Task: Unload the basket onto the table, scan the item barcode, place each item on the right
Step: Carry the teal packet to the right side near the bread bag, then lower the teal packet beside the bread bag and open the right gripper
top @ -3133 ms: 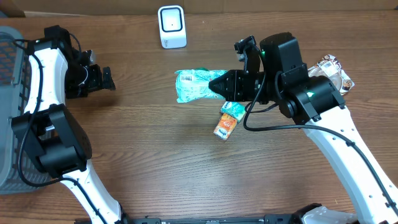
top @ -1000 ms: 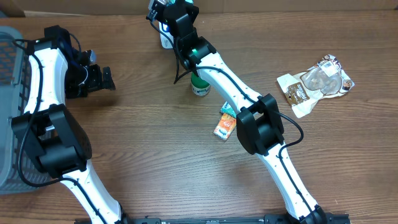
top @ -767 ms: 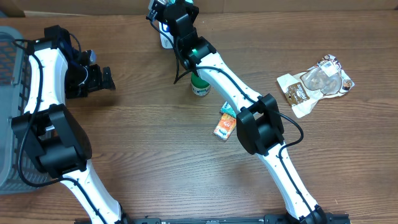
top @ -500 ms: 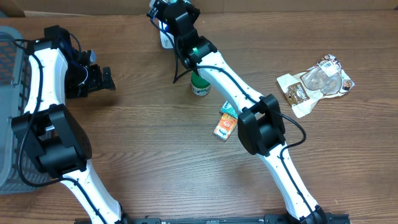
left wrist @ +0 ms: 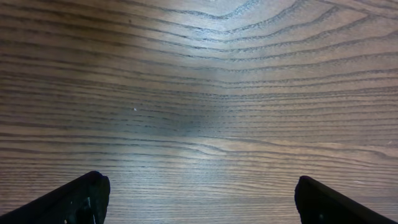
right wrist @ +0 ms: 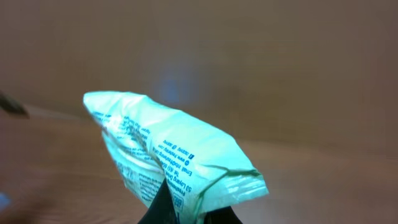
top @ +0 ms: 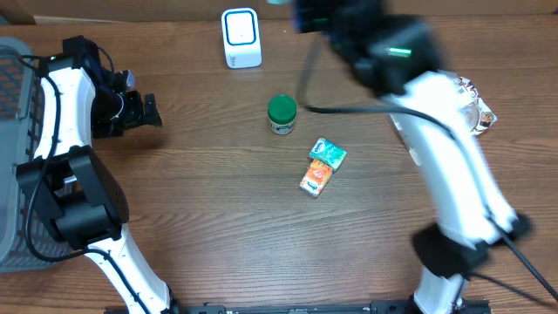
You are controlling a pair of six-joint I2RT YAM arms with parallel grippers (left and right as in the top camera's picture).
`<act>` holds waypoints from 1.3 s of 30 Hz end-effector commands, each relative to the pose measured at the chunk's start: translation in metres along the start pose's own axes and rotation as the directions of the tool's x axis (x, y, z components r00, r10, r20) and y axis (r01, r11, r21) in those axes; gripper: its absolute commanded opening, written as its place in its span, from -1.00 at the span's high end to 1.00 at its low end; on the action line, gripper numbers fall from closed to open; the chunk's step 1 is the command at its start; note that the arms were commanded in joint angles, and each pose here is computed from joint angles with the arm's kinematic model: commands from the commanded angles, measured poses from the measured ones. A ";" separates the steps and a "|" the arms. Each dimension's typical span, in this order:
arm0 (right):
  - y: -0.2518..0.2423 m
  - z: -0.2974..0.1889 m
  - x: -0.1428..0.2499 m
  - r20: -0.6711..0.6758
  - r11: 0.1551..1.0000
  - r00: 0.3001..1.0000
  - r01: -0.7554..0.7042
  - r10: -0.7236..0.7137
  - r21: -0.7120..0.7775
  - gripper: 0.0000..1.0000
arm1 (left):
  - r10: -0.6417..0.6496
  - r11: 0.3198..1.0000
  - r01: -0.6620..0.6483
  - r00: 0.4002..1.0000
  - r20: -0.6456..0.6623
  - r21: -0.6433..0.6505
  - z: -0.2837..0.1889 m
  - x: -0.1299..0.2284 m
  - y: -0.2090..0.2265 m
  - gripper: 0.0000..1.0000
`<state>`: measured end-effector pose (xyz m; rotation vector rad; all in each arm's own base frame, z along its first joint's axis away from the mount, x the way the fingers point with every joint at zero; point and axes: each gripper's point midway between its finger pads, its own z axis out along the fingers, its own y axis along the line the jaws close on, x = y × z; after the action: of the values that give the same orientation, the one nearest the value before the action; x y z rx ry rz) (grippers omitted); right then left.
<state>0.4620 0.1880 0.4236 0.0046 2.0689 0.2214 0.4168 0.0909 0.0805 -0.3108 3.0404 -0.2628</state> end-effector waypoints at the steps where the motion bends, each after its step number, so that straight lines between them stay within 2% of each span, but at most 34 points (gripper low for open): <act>1: -0.046 -0.028 0.003 -0.084 0.935 0.932 -0.353 0.353 0.011 0.92 | 0.007 1.000 -0.007 1.000 0.023 -0.002 -0.008 -0.003 -0.002 -0.99; 8: -0.133 -0.031 0.063 -0.325 0.827 0.761 -0.519 0.562 0.215 0.92 | 0.007 1.000 -0.007 1.000 0.023 -0.002 -0.008 -0.003 -0.002 -0.99; 13: -0.173 -0.023 0.097 -0.392 0.760 0.651 -0.549 0.650 0.348 0.92 | 0.007 1.000 -0.007 1.000 0.023 -0.002 -0.008 -0.003 -0.002 -0.99; 23: -0.209 0.019 0.174 -0.478 0.696 0.507 -0.501 0.717 0.514 0.92 | 0.007 1.000 -0.007 1.000 0.023 -0.001 -0.008 -0.003 -0.002 -0.99; 31: -0.247 0.050 0.231 -0.460 0.643 0.450 -0.496 0.765 0.584 0.92 | 0.007 1.000 -0.007 1.000 0.023 -0.001 -0.008 -0.003 -0.002 -0.99; 39: -0.309 0.042 0.245 -0.346 0.519 0.391 -0.551 0.853 0.654 0.92 | 0.007 1.000 -0.007 1.000 0.023 -0.002 -0.008 -0.003 -0.002 -0.99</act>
<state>0.4082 -0.0636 0.1368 1.3060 2.6999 0.3086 0.4170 0.0910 0.0806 -0.3106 3.0397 -0.2625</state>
